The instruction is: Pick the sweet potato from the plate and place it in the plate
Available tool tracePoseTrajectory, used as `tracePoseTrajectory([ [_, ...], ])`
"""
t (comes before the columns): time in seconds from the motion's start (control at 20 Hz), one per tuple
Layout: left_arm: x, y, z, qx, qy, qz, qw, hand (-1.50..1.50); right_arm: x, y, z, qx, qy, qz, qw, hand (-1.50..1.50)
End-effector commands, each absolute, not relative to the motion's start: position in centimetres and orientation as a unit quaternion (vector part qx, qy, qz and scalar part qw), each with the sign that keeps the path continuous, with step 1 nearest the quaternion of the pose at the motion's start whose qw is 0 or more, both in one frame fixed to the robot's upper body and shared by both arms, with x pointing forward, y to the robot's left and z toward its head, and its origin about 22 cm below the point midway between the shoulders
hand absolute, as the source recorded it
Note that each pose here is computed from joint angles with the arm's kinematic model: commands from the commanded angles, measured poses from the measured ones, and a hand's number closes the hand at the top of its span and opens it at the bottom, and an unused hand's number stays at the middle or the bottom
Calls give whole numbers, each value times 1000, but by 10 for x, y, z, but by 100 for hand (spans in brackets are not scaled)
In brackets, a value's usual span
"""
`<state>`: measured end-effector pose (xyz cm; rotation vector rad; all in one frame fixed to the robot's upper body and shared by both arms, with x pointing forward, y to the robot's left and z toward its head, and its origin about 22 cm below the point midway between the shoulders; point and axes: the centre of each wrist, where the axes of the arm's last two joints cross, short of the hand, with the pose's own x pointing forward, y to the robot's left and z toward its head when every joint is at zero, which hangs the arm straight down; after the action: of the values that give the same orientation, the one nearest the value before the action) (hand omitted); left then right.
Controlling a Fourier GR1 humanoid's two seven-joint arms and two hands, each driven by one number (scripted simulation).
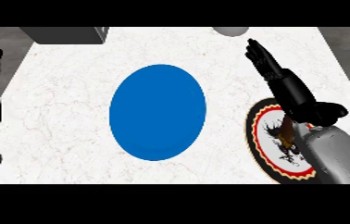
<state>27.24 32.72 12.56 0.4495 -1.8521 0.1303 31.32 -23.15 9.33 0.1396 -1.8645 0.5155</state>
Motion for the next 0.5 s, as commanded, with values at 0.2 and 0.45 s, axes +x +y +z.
tracePoseTrajectory([
  [0.2, 244, 354, 64, 255, -709, -68, 654, 0, 323, -286, 92, -157, -796, -92, 578, -150],
  [0.45, 222, 343, 31, 227, -674, -94, 696, 0, 305, -344, 66, -461, -736, -103, 485, -150],
])
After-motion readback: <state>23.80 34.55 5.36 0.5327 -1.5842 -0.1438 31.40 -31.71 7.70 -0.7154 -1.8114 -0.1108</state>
